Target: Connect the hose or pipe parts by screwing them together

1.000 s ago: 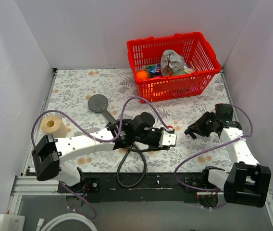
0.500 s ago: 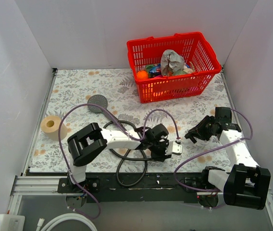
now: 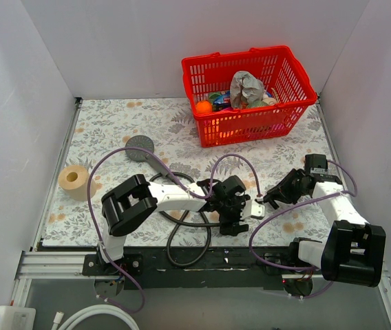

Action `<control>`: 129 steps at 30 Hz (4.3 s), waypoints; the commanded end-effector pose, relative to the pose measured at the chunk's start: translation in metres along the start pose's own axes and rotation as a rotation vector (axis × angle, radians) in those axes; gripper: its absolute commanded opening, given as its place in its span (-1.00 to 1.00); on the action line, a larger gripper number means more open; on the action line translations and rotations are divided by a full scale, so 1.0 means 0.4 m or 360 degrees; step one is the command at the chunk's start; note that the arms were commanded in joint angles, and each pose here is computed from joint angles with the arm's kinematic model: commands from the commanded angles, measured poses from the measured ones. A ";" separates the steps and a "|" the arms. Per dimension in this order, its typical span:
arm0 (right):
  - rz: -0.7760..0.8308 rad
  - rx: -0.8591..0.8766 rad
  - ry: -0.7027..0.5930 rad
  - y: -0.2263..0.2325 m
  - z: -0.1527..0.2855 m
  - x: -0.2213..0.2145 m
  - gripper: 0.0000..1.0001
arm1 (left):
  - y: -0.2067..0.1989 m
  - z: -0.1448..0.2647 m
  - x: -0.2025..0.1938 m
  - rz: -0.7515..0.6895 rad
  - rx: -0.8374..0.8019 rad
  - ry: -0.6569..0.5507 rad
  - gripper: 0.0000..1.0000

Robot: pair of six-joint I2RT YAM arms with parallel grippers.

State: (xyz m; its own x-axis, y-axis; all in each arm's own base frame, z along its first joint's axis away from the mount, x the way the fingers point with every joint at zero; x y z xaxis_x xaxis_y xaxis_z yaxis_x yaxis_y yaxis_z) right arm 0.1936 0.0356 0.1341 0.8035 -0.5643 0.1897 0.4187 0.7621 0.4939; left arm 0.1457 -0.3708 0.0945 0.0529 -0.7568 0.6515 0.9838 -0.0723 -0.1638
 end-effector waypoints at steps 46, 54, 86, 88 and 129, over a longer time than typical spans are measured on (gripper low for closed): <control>0.0020 0.0083 0.0003 -0.008 0.000 -0.005 -0.97 | -0.036 -0.008 -0.058 0.0186 0.0266 0.0234 -0.12; 0.0016 0.0087 0.0003 -0.008 0.002 -0.005 -0.97 | -0.041 0.002 -0.080 0.0170 0.0262 0.0271 -0.02; 0.0447 0.0249 -0.0519 0.166 0.251 0.108 -0.97 | -0.072 0.367 0.304 0.0181 0.0428 -0.0707 -1.00; 0.0562 0.0312 -0.0601 0.215 0.294 0.115 -0.97 | -0.096 0.456 0.342 0.0143 0.0444 -0.0903 -1.00; 0.2808 0.2351 -0.1225 0.660 0.813 -0.199 -0.97 | -0.221 0.810 0.197 -0.0325 0.0229 -0.2226 -1.00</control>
State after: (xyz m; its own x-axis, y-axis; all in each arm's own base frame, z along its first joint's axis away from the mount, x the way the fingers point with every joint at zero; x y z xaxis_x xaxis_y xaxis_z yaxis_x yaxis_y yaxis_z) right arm 0.1161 0.1843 0.5087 -0.3952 -0.0658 0.9162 -0.9185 0.0452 -0.3929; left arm 0.1196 -0.2153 0.3927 -0.0405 0.4846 0.8738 0.9988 0.0433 0.0223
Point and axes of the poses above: each gripper's point midway between its finger pads, its own z axis back along the fingers, its own y axis along the line the jaws close on, x = y × z, the point moved 9 cm from there along z, back along the fingers, and after that the axes turned 8 degrees about z, right-handed, at the moved point
